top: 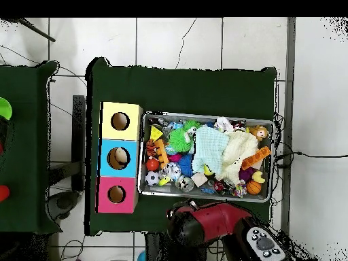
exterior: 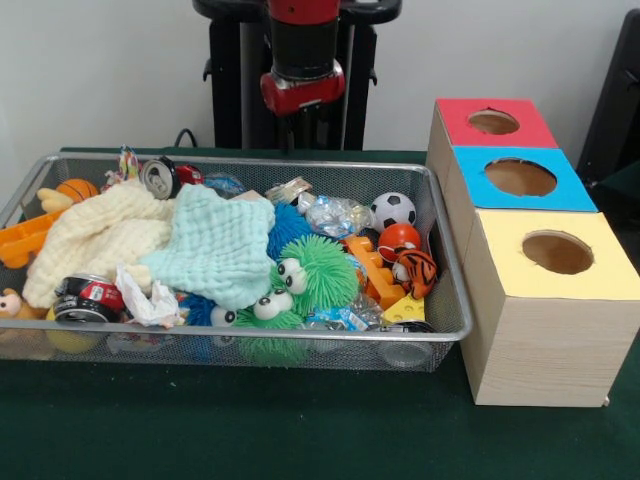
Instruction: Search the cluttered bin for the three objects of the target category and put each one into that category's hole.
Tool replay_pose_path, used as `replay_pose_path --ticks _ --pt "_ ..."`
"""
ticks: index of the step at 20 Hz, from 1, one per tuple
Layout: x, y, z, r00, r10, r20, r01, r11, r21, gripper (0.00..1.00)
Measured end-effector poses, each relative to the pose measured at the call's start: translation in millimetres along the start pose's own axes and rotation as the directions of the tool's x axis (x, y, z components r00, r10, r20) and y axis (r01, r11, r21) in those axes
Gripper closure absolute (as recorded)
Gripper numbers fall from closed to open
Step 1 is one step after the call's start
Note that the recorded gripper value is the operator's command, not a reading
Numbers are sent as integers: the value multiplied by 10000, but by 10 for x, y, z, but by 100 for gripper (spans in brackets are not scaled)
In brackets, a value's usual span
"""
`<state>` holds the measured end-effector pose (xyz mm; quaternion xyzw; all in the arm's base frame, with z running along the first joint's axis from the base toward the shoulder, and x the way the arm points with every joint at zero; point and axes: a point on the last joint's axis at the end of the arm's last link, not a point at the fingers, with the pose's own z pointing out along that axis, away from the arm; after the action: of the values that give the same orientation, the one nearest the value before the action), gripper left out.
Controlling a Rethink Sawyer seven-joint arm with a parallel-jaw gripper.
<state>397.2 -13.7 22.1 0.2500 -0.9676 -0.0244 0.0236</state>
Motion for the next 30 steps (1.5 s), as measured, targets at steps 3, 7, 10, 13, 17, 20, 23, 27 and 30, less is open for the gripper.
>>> replay_pose_path --ticks 3,7,10,13,17,20,23,27,30 --pt "-47 -14 -172 9999 154 -28 -154 9999 -48 0" --pt "-158 20 -349 9998 148 153 -148 9999 2 0" --pt "-221 76 -425 9996 60 263 -62 10000 78 0" --pt "-308 189 -467 9993 -201 307 196 9997 161 0" --pt "-400 295 -495 9987 -360 348 353 9992 189 0" --pt "-480 391 -511 9987 -346 363 342 9993 129 0" --pt "-532 445 -519 9990 -218 388 215 9997 72 0" --pt "-605 477 -539 9987 220 450 -219 9998 -31 0" --pt "-636 472 -552 9973 583 439 -579 9983 -110 0"
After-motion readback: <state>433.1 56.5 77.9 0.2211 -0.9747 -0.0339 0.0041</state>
